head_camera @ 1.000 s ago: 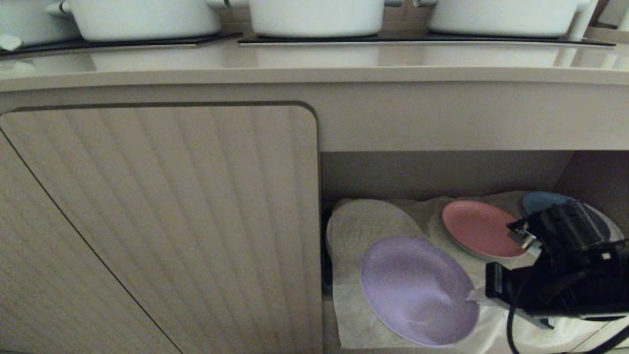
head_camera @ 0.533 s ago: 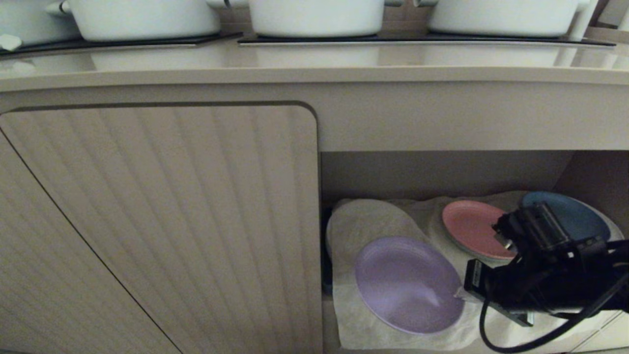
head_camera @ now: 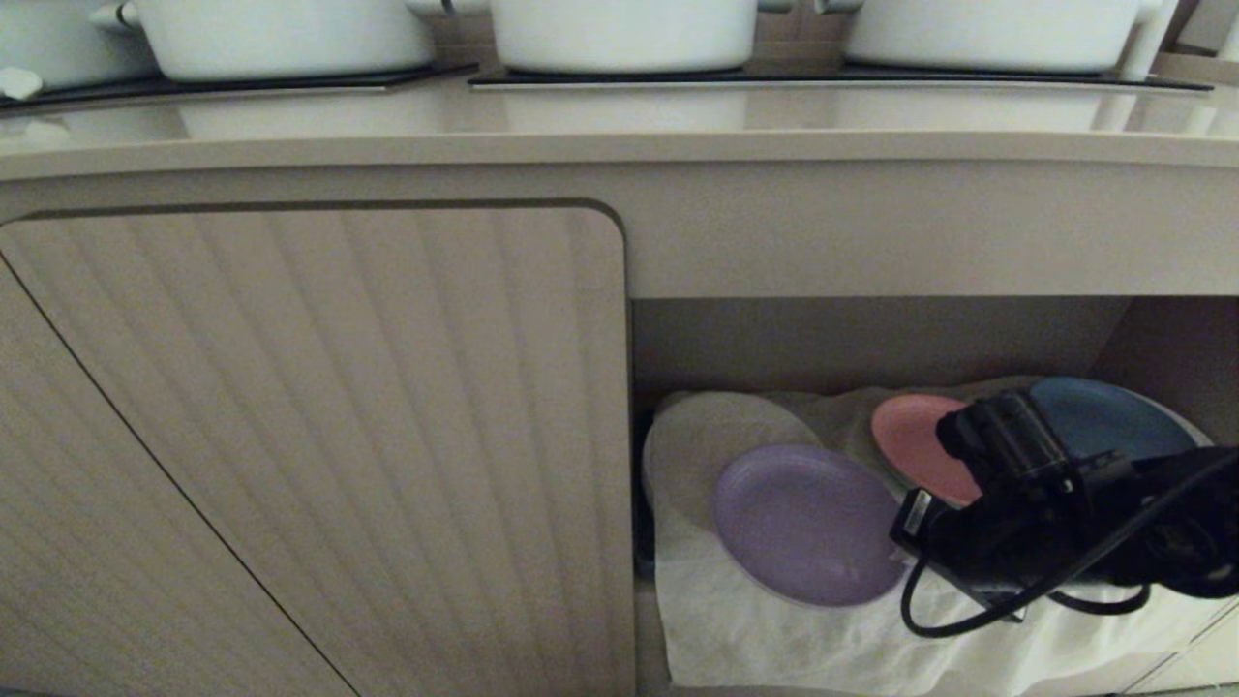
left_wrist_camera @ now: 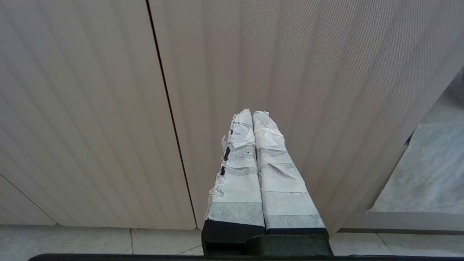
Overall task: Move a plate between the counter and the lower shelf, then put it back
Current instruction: Put the plate in the cupboard
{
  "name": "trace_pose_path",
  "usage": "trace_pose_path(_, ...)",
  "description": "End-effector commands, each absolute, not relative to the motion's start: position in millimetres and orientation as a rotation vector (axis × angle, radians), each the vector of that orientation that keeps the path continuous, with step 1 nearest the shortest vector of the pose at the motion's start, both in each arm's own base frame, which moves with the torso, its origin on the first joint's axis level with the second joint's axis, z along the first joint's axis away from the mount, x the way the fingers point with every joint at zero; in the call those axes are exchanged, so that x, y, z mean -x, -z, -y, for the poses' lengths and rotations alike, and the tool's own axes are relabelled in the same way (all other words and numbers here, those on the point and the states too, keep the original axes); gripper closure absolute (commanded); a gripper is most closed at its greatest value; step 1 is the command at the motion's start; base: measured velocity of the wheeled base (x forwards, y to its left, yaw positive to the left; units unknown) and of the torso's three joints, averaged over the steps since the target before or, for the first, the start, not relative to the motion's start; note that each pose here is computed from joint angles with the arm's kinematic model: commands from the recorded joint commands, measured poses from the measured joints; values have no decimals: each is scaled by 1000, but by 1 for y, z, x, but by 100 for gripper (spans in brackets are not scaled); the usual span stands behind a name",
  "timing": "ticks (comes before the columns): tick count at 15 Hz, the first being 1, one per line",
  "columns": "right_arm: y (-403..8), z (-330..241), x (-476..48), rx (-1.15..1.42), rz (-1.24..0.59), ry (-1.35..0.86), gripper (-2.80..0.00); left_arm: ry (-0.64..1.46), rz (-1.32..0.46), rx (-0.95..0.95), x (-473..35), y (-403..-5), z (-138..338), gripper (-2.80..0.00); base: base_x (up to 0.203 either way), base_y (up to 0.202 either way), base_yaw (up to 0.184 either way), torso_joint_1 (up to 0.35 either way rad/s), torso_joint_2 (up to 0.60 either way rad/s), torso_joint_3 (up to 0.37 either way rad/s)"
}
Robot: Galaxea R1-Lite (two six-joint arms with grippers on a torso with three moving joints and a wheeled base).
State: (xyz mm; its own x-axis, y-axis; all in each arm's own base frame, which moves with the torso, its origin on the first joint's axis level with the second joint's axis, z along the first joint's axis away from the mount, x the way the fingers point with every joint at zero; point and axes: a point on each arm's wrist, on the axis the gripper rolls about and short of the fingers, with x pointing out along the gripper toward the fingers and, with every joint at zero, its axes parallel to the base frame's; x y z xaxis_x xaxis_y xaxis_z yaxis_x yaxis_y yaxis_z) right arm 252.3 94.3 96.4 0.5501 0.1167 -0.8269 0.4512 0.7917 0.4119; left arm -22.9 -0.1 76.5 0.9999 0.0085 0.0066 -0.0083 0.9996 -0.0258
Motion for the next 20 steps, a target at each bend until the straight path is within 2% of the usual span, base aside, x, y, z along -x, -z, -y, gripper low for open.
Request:
trace_pose_path(1, -95, -102, -257, -663, -972, 219, 0, -9, 6, 26, 23, -77, 0, 0, 0, 0, 0, 0, 0, 0)
trace_pose_path(7, -107, -123, -271, -752, -873, 160, 0, -9, 6, 26, 23, -77, 0, 0, 0, 0, 0, 0, 0, 0)
trace_pose_path(20, -86, -137, -301, -767, -916, 246, 0, -9, 6, 26, 23, -77, 0, 0, 0, 0, 0, 0, 0, 0)
